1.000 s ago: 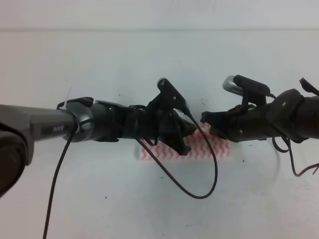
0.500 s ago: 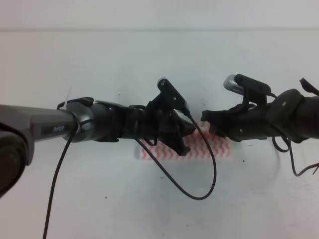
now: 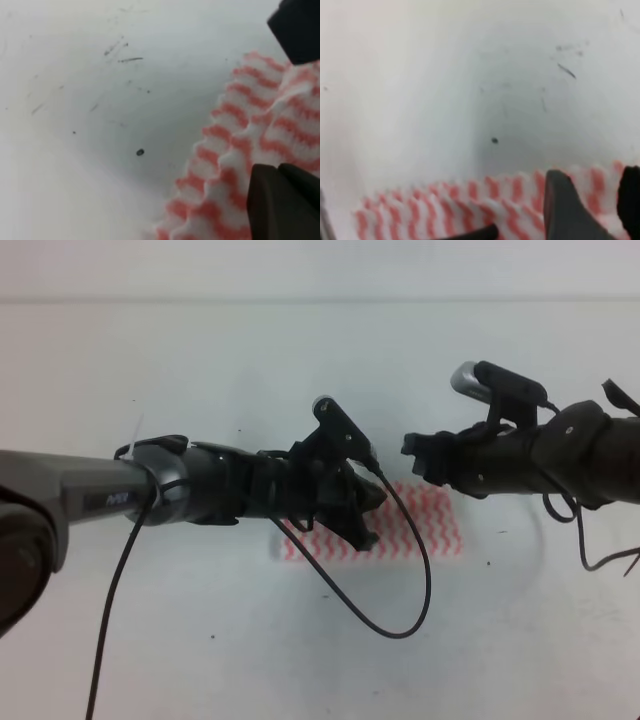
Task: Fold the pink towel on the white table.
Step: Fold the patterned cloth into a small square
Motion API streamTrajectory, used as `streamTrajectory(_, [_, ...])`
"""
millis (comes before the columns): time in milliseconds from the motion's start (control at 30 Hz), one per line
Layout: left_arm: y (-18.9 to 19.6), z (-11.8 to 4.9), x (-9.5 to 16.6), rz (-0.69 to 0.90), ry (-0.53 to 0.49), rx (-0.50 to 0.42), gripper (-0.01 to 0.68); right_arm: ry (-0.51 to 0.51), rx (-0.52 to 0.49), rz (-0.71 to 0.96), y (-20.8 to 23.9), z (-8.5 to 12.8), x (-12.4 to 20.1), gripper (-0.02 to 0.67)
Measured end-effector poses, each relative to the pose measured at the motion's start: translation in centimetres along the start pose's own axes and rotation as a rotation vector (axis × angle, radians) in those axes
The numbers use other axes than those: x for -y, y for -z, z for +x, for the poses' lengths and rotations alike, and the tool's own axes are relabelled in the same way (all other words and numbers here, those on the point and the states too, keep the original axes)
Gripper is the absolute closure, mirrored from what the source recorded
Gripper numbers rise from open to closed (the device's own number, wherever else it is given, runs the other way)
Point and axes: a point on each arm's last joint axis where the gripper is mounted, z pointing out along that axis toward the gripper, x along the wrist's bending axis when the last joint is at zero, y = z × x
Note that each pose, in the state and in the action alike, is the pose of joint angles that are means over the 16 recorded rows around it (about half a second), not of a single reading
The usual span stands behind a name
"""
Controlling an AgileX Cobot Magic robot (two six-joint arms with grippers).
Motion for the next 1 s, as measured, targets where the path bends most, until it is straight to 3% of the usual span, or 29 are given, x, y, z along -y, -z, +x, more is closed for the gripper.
streamTrajectory(167, [0.5, 0.3, -0.4, 0.011, 0.012, -0.027, 0.677, 0.017, -0.025, 0.01, 0.2, 0.7, -0.5, 0.436])
streamTrajectory(633, [1.4, 0.1, -0.3, 0.102, 0.039, -0.003, 0.677, 0.058, -0.036, 0.091, -0.7, 0.8, 0.0, 0.592])
streamTrajectory(1000, [0.7, -0.1, 0.8, 0.144, 0.041, 0.022, 0.677, 0.1, 0.006, 0.048, -1.7, 0.0, -0.1, 0.615])
